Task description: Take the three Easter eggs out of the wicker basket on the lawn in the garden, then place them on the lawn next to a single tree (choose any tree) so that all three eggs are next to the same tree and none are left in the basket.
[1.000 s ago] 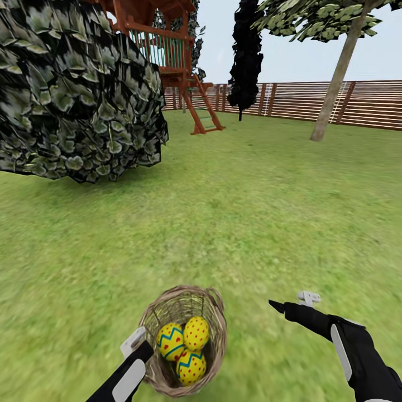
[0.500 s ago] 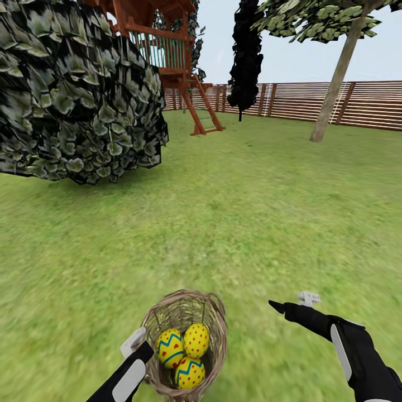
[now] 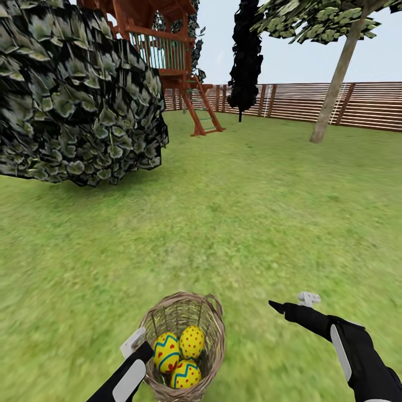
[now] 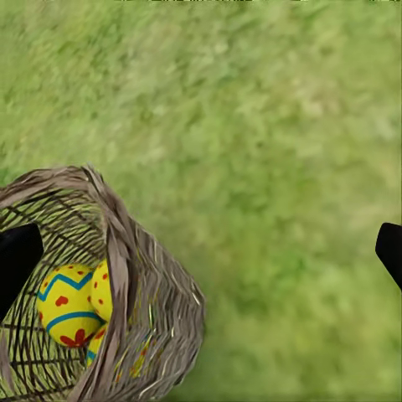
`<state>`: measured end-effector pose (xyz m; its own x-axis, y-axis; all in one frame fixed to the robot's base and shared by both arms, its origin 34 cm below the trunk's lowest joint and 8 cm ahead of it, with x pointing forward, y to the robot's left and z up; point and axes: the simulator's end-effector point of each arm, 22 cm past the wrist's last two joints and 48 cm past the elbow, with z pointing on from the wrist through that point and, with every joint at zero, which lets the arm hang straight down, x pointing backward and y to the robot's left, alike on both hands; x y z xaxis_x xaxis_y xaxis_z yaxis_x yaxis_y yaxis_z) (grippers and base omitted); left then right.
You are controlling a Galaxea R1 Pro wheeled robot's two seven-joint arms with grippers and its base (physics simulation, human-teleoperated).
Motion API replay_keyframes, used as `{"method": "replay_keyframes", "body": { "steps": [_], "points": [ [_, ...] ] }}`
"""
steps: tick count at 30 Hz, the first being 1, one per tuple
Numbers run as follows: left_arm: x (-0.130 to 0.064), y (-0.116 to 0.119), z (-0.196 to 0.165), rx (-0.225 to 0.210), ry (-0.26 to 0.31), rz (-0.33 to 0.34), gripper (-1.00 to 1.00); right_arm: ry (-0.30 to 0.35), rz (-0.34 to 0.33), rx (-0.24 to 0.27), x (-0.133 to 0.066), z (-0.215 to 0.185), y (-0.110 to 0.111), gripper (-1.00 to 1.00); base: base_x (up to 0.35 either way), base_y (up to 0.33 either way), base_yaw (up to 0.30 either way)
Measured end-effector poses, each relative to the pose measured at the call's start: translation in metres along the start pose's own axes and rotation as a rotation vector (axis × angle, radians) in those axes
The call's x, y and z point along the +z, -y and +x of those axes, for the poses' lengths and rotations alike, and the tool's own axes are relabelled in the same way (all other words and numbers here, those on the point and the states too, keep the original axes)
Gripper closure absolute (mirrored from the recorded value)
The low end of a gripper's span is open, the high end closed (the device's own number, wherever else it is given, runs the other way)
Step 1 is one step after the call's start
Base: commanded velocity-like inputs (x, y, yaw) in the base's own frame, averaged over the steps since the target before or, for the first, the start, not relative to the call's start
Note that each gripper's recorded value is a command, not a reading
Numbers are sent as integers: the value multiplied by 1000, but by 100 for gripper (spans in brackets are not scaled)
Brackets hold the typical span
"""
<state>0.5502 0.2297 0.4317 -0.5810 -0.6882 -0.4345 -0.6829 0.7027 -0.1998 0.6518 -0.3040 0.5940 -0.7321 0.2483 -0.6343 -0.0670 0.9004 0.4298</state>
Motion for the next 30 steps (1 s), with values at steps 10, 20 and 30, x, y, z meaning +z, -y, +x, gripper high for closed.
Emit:
{"method": "replay_keyframes", "body": {
  "steps": [10, 20, 30],
  "points": [
    [-16, 6, -10, 0, 0, 0, 100, -6, 9, -7, -11, -13, -7, -100, 0, 0, 0],
    [-32, 11, -19, 0, -1, 0, 100, -19, 30, -27, -21, -23, -10, -100, 0, 0, 0],
    [-47, 17, -27, 0, -2, 2, 100, -85, 98, -116, -31, -12, 2, -100, 0, 0, 0]
  ]
}}
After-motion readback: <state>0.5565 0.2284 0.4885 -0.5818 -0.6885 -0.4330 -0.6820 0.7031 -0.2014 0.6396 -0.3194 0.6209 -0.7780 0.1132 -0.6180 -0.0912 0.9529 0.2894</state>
